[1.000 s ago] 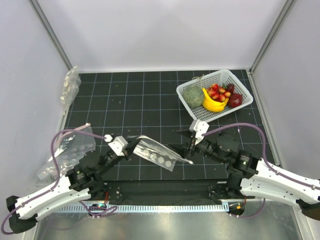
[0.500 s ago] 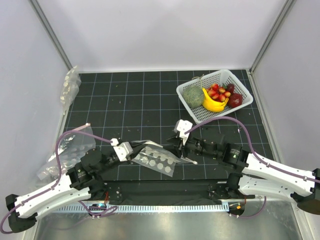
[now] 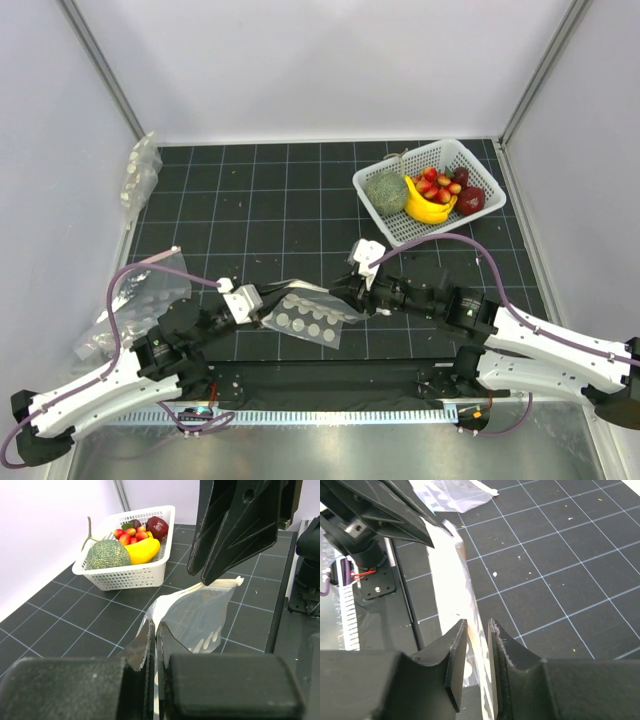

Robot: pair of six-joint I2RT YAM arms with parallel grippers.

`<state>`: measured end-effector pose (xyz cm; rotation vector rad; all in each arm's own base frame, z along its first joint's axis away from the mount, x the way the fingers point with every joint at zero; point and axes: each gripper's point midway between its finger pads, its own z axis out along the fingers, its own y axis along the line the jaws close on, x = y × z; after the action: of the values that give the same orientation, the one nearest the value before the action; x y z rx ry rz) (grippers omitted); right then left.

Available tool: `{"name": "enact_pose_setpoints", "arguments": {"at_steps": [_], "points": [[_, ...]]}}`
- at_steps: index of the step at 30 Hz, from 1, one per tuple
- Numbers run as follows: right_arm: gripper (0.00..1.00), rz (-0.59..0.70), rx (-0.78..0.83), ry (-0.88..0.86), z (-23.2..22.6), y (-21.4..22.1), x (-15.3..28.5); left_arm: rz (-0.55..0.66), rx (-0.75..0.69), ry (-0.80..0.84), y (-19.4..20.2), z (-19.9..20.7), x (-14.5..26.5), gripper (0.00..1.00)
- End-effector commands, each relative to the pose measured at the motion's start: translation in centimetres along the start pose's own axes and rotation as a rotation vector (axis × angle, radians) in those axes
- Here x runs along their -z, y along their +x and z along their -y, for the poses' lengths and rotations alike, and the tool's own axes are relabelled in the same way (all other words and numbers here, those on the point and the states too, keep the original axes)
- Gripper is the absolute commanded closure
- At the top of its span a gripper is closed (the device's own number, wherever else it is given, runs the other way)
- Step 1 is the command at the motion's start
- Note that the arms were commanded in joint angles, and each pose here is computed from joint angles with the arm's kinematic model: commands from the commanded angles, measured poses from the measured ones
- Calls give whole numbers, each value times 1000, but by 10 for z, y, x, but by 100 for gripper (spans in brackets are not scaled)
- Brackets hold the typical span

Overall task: Place the food in the zip-top bag and seal the zipper
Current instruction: Open the zipper of the food storage bag.

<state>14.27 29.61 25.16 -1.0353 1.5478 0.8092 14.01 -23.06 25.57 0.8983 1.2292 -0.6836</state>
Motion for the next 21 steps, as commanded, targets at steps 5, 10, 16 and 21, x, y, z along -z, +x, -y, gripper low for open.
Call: {"name": "enact_pose_setpoints", "arguments": {"at_steps": [5, 10, 16, 21], "points": [[74, 26, 6, 61, 12, -17, -1, 87, -4, -9, -23, -4, 0, 100], [75, -1, 1, 66, 13, -13, -6, 92, -5, 1, -24, -2, 0, 100], [75, -25, 1, 56, 11, -7, -13, 94, -6, 18, -24, 1, -2, 100], [75, -35, 9, 40, 5, -6, -19, 82, -3, 42, -21, 6, -5, 100]]}}
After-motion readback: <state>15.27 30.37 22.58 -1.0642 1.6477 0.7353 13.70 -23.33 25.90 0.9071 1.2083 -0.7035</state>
